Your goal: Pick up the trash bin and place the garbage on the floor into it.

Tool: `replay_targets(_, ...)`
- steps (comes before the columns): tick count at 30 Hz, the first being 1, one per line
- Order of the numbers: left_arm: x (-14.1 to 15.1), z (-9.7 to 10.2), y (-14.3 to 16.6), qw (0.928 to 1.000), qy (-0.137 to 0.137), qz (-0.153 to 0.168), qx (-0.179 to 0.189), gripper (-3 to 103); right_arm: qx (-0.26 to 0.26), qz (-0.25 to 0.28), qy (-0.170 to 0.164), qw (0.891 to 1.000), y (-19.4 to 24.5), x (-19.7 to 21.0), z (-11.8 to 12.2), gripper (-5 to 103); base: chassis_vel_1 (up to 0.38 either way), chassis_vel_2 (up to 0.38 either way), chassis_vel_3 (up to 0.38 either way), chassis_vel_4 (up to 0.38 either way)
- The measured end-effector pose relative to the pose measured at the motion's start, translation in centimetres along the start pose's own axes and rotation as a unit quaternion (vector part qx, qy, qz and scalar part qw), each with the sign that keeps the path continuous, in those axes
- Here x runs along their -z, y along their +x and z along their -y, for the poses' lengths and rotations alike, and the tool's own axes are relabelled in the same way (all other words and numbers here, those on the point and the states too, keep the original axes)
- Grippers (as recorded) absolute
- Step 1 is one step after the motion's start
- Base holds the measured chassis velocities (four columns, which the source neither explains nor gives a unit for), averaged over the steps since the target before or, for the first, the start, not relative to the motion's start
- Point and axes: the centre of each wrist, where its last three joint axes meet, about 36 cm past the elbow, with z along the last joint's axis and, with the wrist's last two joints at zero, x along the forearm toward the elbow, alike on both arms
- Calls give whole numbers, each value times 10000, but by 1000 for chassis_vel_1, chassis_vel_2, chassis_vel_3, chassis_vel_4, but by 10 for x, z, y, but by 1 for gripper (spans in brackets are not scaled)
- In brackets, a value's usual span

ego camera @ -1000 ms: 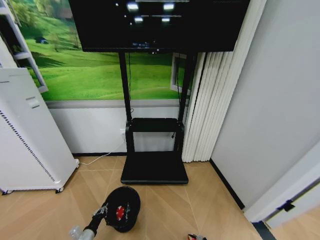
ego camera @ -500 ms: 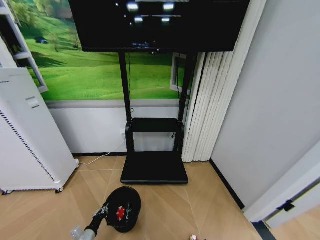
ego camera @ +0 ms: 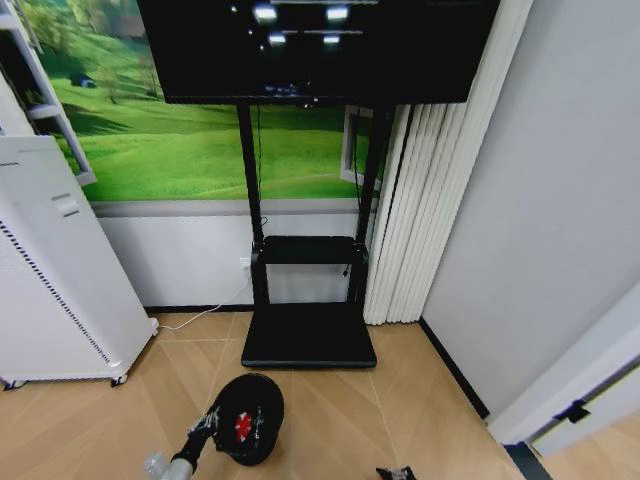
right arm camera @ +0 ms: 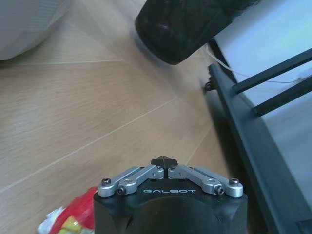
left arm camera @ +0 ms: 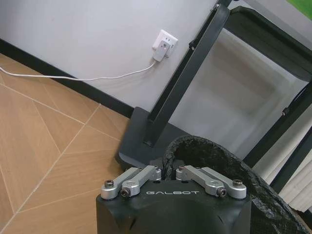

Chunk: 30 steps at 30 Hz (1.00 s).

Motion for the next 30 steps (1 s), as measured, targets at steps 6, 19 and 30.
replay_targets(6,0,1,-3,10000,2,15,6,7,-69,67,-115,9999,12,7,-11,13,0,0,0,0)
replay_targets(19,-3,8,-8,10000,13,4,-11,7,76,-105,-168,9998,38,4,-24,56,0,0,0,0)
replay_targets(30,-7,9,-8,10000,28,-37,-36,7,363,-254,-287,9986,38,5,-40,97,0,0,0,0)
